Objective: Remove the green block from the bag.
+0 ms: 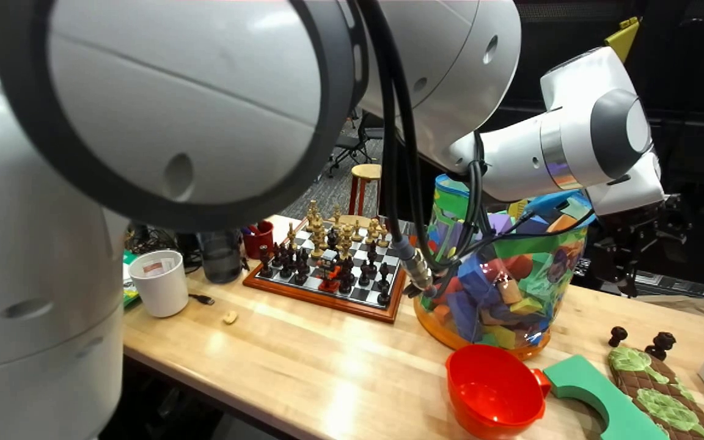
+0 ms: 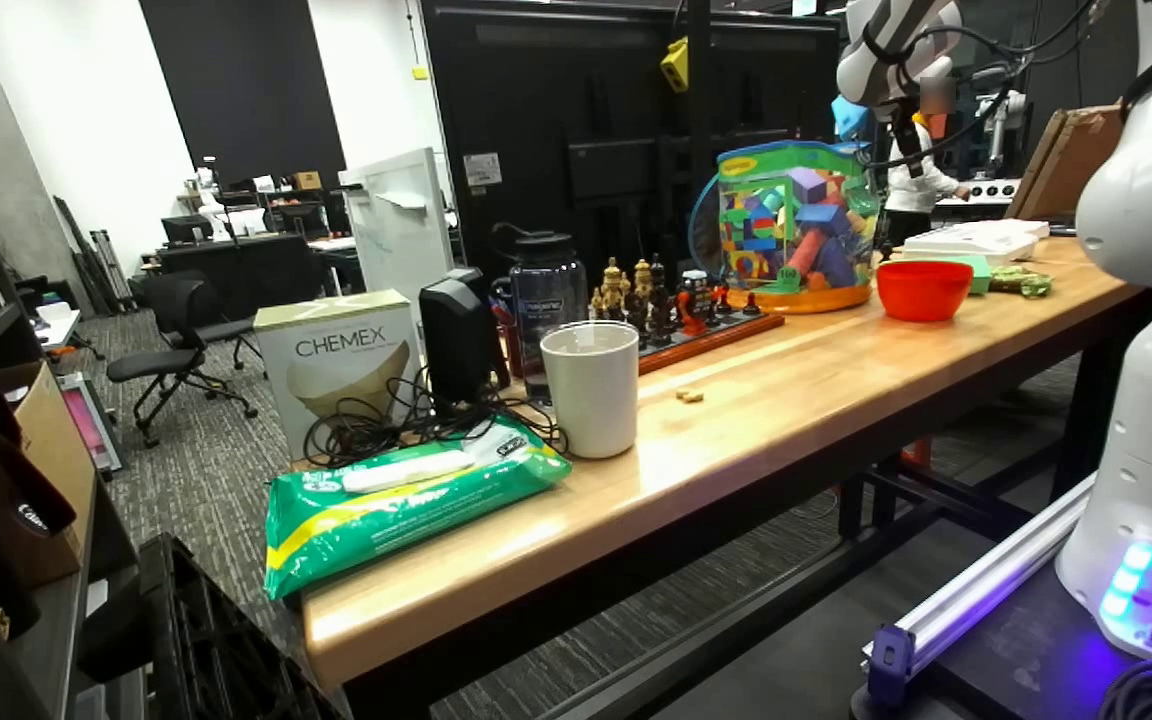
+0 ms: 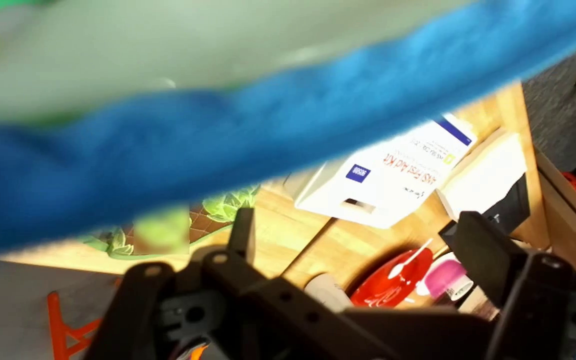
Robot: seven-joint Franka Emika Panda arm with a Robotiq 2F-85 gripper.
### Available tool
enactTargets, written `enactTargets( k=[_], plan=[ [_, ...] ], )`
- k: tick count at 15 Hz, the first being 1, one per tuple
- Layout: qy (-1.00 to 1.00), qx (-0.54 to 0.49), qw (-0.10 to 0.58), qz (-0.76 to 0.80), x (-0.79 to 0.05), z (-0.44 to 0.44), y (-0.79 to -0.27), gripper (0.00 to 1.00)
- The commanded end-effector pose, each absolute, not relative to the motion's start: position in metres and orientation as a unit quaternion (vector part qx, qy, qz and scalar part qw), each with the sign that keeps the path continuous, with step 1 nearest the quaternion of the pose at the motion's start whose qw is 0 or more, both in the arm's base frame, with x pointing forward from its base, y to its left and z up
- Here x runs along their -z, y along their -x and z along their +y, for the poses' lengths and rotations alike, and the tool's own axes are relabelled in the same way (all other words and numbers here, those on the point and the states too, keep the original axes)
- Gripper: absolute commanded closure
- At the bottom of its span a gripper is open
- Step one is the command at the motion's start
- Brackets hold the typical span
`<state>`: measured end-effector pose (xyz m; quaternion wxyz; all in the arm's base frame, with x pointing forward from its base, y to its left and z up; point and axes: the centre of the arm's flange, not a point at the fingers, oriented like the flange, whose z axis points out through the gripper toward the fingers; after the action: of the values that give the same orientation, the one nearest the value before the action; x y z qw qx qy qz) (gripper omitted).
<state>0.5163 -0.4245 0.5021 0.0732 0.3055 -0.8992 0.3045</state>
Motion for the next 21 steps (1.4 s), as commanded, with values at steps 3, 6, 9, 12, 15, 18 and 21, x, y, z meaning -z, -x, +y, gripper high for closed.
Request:
enactTargets(
  k=[3,6,9,12,15,18,21],
  plan=[
    [-0.305,-0.323,0.065,-0.894,-0.526,-0.418,-0.522,0.0],
    [-0.308,-0.343,0.058,-0.886,-0.546,-0.413,-0.524,0.0],
    [-0.307,-0.368,0.051,-0.876,-0.573,-0.407,-0.524,0.0],
    [-0.318,-0.399,0.042,-0.859,-0.606,-0.397,-0.521,0.0],
    [-0.323,-0.431,0.044,-0.842,-0.634,-0.383,-0.517,0.0],
    [-0.35,-0.461,0.041,-0.815,-0.66,-0.364,-0.516,0.0],
    [-0.401,-0.475,0.023,-0.783,-0.681,-0.34,-0.52,0.0]
  ],
)
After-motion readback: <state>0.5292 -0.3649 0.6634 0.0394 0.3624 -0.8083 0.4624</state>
